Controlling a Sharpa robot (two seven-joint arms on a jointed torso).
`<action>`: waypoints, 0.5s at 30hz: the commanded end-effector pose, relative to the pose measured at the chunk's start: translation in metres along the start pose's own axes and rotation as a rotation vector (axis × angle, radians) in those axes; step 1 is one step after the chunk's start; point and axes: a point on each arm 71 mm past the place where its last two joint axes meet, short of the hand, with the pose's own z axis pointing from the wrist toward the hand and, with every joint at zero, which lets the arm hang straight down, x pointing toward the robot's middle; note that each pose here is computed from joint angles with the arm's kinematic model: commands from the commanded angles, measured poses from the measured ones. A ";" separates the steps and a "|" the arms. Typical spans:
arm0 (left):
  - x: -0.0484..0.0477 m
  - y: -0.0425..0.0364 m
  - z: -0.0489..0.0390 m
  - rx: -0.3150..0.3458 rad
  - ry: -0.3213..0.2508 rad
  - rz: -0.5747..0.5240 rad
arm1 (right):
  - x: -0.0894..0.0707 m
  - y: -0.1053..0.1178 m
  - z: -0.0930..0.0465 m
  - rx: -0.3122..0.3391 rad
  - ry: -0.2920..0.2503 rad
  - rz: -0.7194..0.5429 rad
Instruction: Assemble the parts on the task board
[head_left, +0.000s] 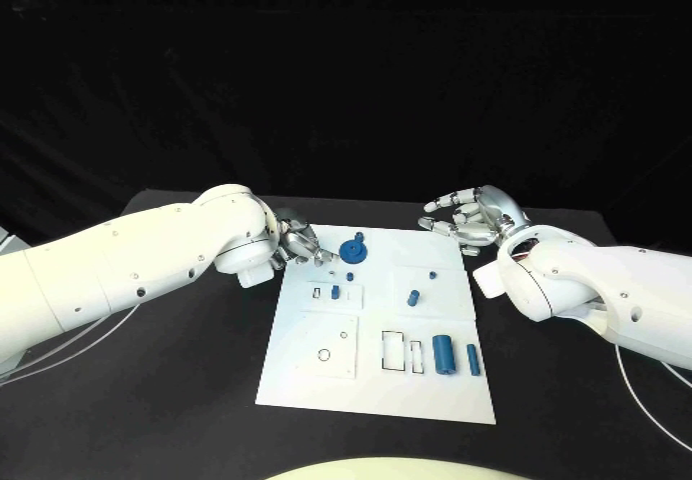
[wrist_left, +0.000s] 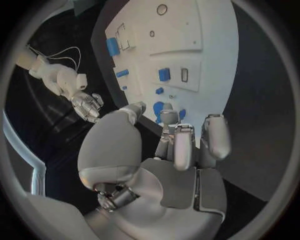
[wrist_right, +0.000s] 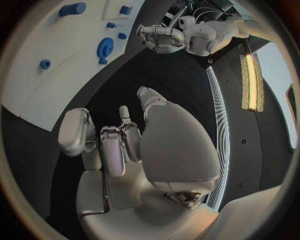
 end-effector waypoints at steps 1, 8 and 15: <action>-0.0087 0.0008 0.0039 0.017 -0.001 -0.046 | 0.001 0.001 0.000 -0.010 0.009 -0.003; -0.0232 0.0040 0.0180 -0.014 -0.036 -0.034 | 0.001 0.001 0.000 -0.010 0.011 -0.002; -0.0279 0.0062 0.0325 -0.055 -0.028 -0.008 | 0.002 0.001 0.000 -0.010 0.014 -0.002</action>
